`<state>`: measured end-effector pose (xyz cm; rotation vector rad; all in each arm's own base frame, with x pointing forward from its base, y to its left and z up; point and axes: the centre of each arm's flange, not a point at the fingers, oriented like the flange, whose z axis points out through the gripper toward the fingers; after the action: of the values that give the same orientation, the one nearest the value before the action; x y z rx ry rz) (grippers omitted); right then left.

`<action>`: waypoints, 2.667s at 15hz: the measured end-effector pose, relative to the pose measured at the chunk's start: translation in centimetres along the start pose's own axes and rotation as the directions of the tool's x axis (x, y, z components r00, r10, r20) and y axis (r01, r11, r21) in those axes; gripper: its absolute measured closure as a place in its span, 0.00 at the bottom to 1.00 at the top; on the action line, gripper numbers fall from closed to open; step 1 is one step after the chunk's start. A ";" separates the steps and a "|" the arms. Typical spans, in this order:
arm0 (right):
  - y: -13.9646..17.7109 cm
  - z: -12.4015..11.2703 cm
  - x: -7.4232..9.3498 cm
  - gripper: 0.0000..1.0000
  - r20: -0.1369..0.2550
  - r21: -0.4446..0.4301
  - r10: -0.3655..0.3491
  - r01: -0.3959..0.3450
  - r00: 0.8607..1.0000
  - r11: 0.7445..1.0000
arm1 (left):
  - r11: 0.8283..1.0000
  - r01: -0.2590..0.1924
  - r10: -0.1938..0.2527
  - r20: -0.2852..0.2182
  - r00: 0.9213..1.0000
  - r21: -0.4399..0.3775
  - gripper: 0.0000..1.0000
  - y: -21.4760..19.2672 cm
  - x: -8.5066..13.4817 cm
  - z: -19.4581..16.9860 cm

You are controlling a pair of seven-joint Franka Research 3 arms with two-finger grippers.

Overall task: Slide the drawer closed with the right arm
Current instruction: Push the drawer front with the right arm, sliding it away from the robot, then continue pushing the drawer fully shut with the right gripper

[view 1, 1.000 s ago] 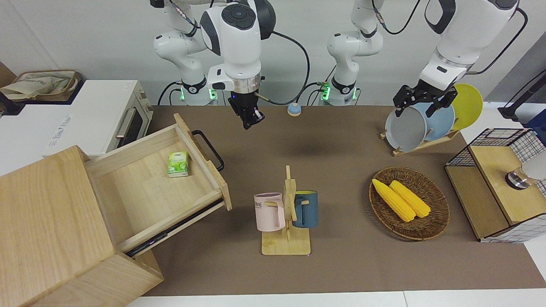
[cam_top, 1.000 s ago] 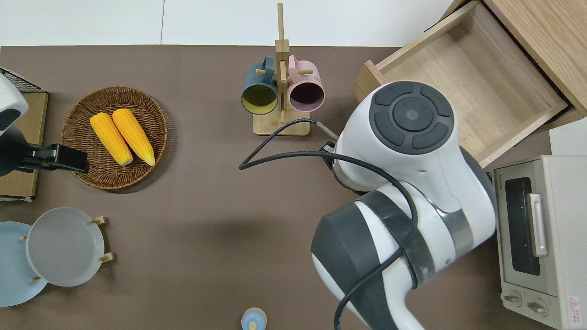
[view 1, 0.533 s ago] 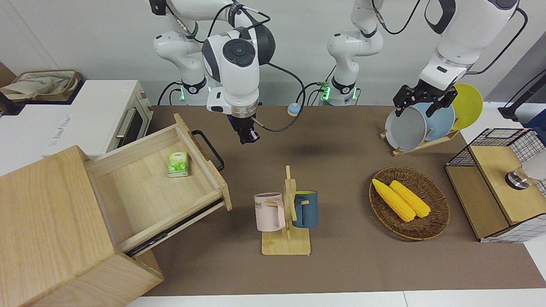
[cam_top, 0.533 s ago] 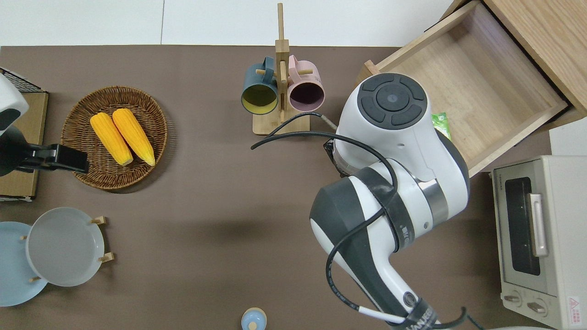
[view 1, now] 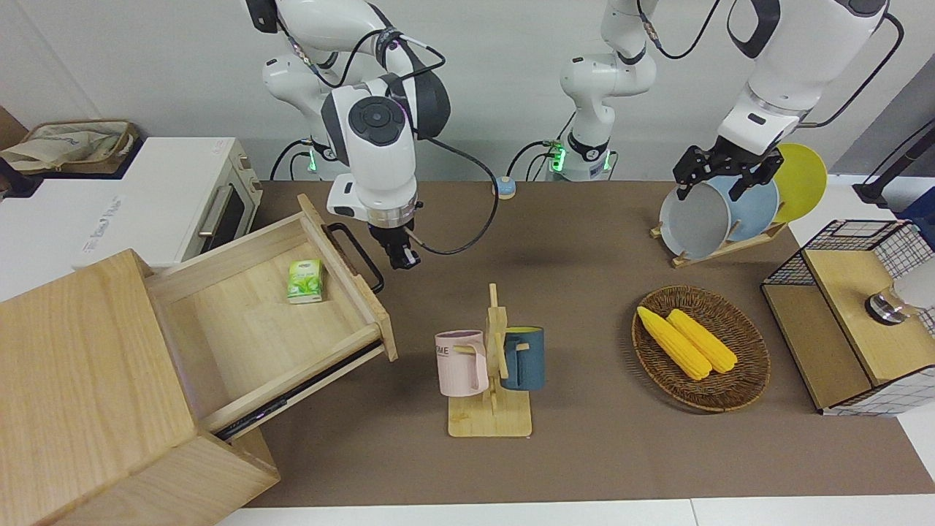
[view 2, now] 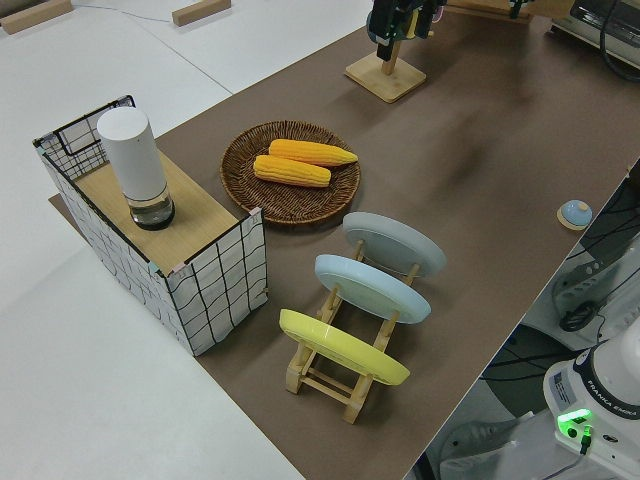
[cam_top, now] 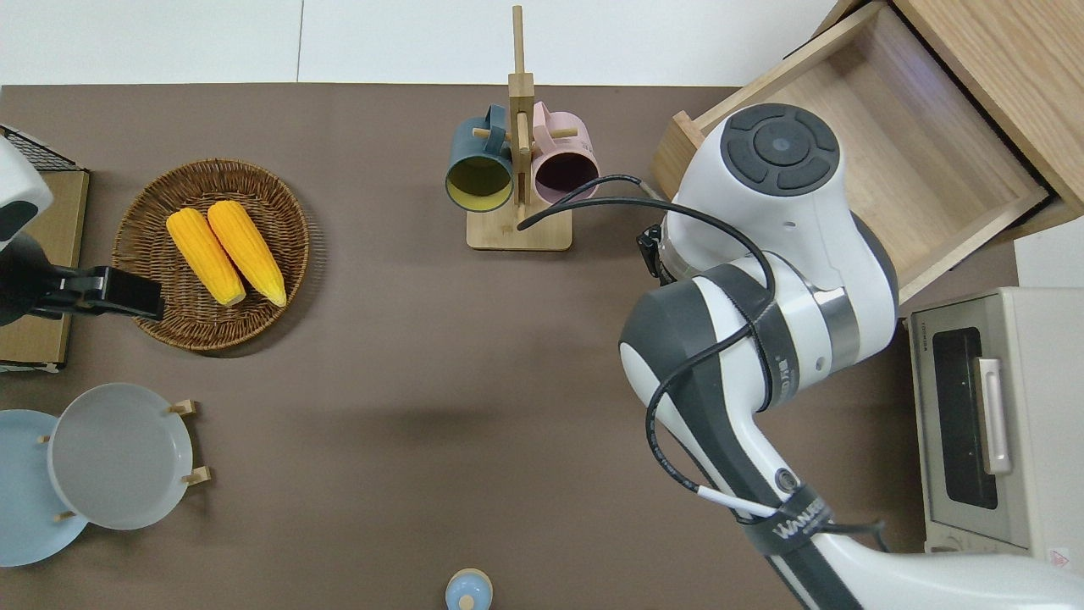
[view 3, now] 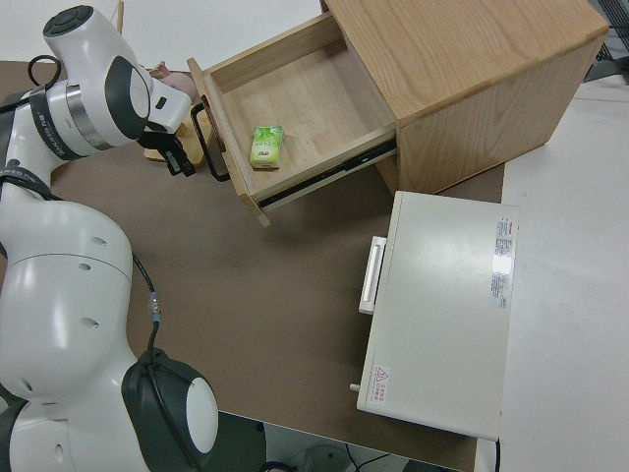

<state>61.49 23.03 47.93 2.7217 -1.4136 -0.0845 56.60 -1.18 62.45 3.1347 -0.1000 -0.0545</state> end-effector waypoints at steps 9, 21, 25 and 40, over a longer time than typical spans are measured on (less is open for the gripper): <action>0.1 1.0 4.7 0.99 -0.015 0.036 -0.001 0.001 1.000 0.999 | 1.000 0.000 0.000 0.000 1.000 0.000 0.00 0.0 0.0 0.0; 3.8 -1.0 14.8 0.99 -0.046 0.070 0.009 -0.005 0.999 0.998 | 1.000 0.000 0.000 0.000 1.000 0.000 0.00 0.0 0.0 0.0; 5.3 -0.9 18.2 0.99 -0.045 0.073 0.035 -0.031 0.998 0.997 | 1.000 0.000 0.000 0.000 1.000 0.000 0.00 0.0 0.0 0.0; 8.8 0.4 26.0 0.99 -0.073 0.049 -0.032 0.035 0.997 0.998 | 1.000 0.000 0.000 0.000 1.000 0.000 0.00 0.0 0.0 0.0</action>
<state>69.19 -3.33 47.93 2.7585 -1.3692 0.0481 56.60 -1.18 62.45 3.1347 -0.1000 -0.0545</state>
